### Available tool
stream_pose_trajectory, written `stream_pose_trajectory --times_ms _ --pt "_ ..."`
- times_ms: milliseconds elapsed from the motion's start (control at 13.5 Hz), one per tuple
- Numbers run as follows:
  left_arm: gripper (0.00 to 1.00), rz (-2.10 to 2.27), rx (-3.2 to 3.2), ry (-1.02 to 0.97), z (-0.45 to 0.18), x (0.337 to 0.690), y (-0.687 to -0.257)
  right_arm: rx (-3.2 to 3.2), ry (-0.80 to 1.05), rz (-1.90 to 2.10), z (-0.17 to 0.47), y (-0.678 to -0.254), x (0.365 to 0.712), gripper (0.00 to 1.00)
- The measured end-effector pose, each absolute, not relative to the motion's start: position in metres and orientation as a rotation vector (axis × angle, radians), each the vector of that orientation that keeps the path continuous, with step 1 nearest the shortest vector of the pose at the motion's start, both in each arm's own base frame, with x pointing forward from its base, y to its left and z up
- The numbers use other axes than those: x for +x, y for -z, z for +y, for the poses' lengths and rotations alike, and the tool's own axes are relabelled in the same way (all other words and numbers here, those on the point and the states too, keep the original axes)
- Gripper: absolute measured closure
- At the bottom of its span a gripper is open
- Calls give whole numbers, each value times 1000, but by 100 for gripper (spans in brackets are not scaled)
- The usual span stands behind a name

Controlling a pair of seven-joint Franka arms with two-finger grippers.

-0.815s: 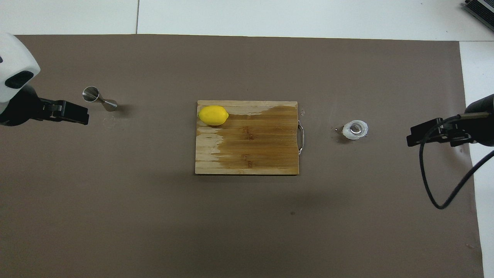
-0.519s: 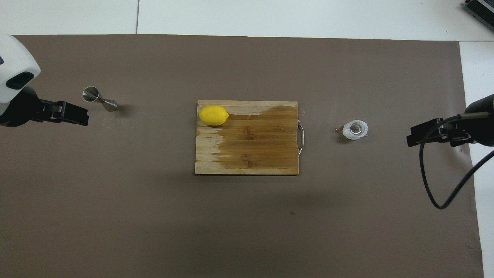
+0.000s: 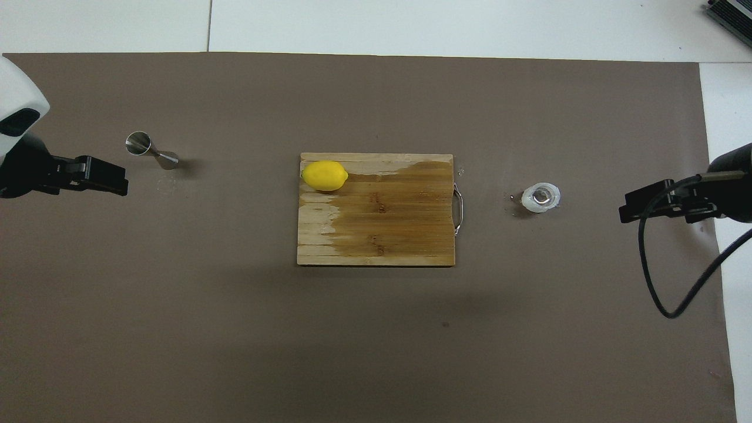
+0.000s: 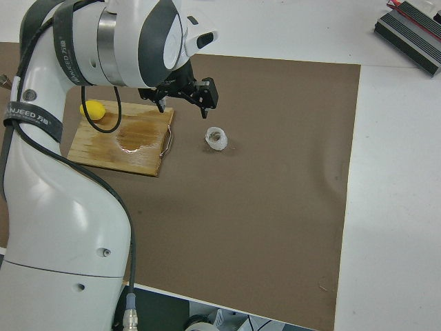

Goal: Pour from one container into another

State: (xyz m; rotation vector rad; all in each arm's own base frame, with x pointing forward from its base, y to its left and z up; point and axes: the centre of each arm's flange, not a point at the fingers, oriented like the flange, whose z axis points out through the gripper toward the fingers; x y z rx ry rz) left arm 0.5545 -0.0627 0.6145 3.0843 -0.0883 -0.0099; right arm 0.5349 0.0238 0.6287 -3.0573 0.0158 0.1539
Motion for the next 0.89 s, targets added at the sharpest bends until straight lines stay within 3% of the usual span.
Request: stream_pose_trajectory --times_ms 222,889 --pt "0 176 3023 85 -37 579 -584 -3057 -154 16 24 -629 535 0" --pt "0 1158 2735 195 21 712 -444 -3057 -154 16 24 -629 535 0"
